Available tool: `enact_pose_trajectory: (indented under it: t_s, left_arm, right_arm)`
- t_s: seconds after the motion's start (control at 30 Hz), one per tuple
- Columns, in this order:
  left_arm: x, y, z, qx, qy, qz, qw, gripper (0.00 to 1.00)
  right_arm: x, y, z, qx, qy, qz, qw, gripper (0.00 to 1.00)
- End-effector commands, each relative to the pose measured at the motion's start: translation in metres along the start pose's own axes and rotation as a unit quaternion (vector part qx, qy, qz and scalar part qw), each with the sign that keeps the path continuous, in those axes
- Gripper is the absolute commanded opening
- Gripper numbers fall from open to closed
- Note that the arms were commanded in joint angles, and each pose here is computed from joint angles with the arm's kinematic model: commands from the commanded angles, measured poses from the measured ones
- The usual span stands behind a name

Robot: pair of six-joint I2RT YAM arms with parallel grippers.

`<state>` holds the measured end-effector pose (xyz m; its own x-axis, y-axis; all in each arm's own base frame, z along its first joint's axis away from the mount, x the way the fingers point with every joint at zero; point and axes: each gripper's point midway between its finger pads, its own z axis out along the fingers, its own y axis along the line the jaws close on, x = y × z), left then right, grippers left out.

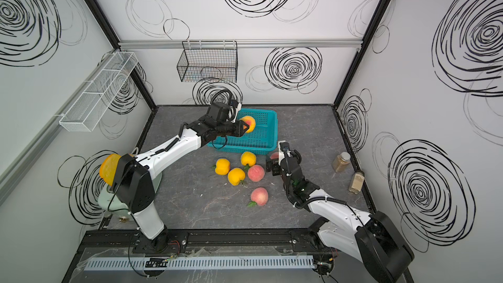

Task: Put the peaches into the basket
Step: Place the peach in the basket.

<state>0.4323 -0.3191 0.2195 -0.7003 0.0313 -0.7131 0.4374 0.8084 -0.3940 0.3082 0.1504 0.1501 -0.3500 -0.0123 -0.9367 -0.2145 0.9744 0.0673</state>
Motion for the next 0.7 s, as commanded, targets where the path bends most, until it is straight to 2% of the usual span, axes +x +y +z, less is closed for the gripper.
enact_pose_trajectory:
  t_s: [0.0,0.17,0.3,0.47,0.6,0.63,0.67]
  left_arm:
    - [-0.028,-0.022,0.017,0.015,-0.032,0.010,0.999,0.00]
    - [-0.037,-0.022,0.063,-0.011,-0.028,0.031,0.999,0.00]
    - [-0.038,-0.008,0.095,-0.025,-0.027,0.023,0.999,0.00]
    - [-0.028,0.012,0.134,-0.039,-0.026,0.005,0.999,0.00]
    - [-0.017,0.031,0.153,-0.063,-0.021,-0.004,0.998,0.01]
    - [-0.015,0.036,0.156,-0.067,-0.019,-0.009,0.998,0.02]
    - [-0.013,0.041,0.159,-0.072,-0.017,-0.012,0.997,0.09]
  right_arm:
    - [-0.007,-0.003,0.001,0.006,-0.004,0.014,1.000,0.99]
    - [-0.005,-0.001,0.002,0.001,-0.002,0.015,1.000,0.99]
    - [-0.004,-0.002,0.003,0.004,0.000,0.015,1.000,0.99]
    - [-0.010,-0.013,-0.003,0.030,-0.013,0.012,0.999,0.99]
    - [-0.010,-0.026,-0.008,0.047,-0.026,0.024,0.998,0.99]
    - [-0.010,-0.027,-0.008,0.045,-0.026,0.027,0.998,0.99]
    - [-0.009,-0.028,-0.008,0.043,-0.026,0.028,0.998,0.99]
